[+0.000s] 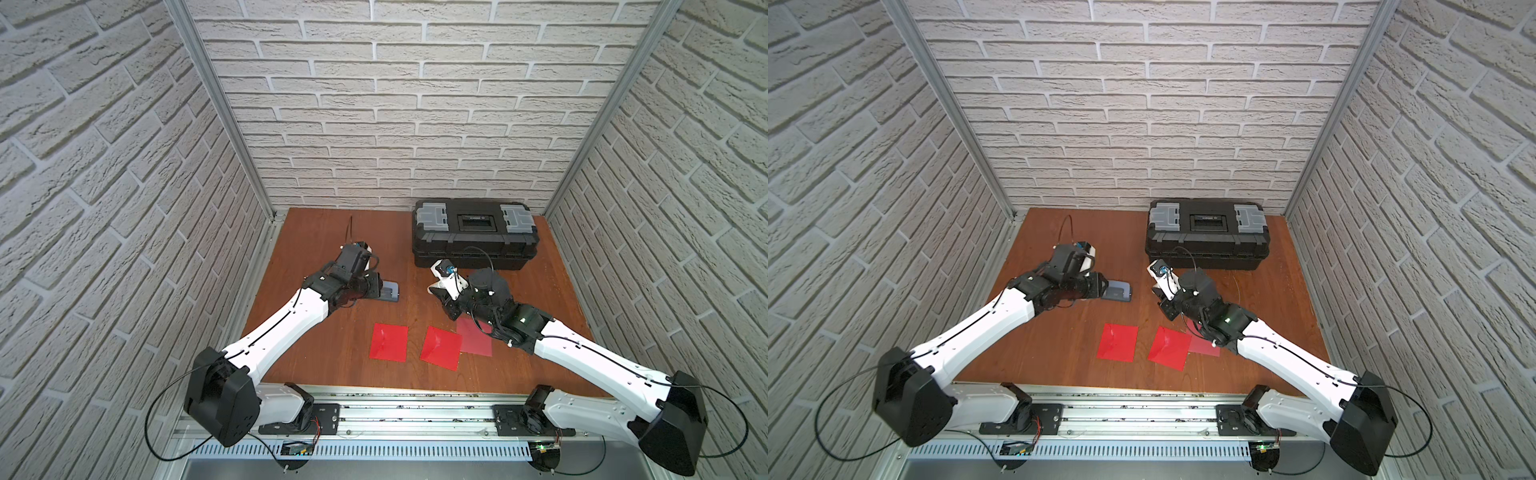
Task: Seal the envelope with a glue stick
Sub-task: Seal the envelope at the center of the board, then screw the glue stick.
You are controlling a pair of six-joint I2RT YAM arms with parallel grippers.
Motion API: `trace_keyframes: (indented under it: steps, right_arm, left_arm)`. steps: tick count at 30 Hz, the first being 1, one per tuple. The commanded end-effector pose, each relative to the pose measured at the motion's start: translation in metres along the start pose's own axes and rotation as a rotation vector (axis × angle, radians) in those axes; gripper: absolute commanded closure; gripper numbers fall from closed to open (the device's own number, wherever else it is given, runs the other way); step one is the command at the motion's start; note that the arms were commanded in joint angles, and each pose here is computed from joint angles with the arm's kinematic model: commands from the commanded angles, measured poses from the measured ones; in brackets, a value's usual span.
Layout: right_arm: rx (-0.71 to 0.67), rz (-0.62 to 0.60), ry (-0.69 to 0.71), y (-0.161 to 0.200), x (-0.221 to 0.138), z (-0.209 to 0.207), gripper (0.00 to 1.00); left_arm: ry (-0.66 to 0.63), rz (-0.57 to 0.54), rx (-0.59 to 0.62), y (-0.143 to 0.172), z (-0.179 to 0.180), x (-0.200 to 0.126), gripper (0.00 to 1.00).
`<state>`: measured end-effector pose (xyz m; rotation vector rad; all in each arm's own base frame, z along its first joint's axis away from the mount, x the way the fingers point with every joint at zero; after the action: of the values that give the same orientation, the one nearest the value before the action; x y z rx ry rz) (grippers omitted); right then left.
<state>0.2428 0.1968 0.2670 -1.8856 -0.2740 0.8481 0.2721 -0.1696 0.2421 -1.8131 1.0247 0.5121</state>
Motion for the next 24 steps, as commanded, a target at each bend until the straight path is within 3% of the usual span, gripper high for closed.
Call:
trace_keyframes:
  steps: [1,4,11,13,18,24]
  right_arm:
    - [-0.084,-0.33,0.033,-0.057,-0.017,-0.01,0.97]
    - [-0.151,-0.5,0.076,-0.087,-0.023,-0.015,0.97]
    - [-0.341,-0.781,0.169,-0.154,-0.048,-0.025,0.97]
    - [-0.379,-0.843,0.2,-0.169,-0.053,-0.028,0.97]
    - [-0.416,-0.931,0.25,-0.197,-0.062,-0.034,0.97]
    - [-0.42,-0.984,0.3,-0.211,-0.064,-0.039,0.97]
  left_arm:
    - [0.246,-0.107,-0.151,-0.033,-0.027,-0.021,0.54]
    - [0.437,-0.241,-0.208,-0.061,-0.052,-0.049,0.42]
    - [0.829,-0.456,-0.356,-0.104,-0.092,-0.105,0.39]
    - [0.923,-0.483,-0.394,-0.11,-0.098,-0.116,0.37]
    - [1.109,-0.542,-0.425,-0.117,-0.115,-0.138,0.19]
    - [1.22,-0.547,-0.408,-0.121,-0.134,-0.157,0.15]
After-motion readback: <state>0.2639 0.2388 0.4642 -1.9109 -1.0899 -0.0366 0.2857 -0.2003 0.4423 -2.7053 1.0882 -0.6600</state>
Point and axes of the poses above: each gripper's point midway between its finger pads, its own x axis out along the fingers, its own z axis along the line the jaws close on, y = z × x, the point moved 7 cm from there along -x, back along the fingers, and after that the axes turned 5 degrees about -x, right-handed, at the moved point
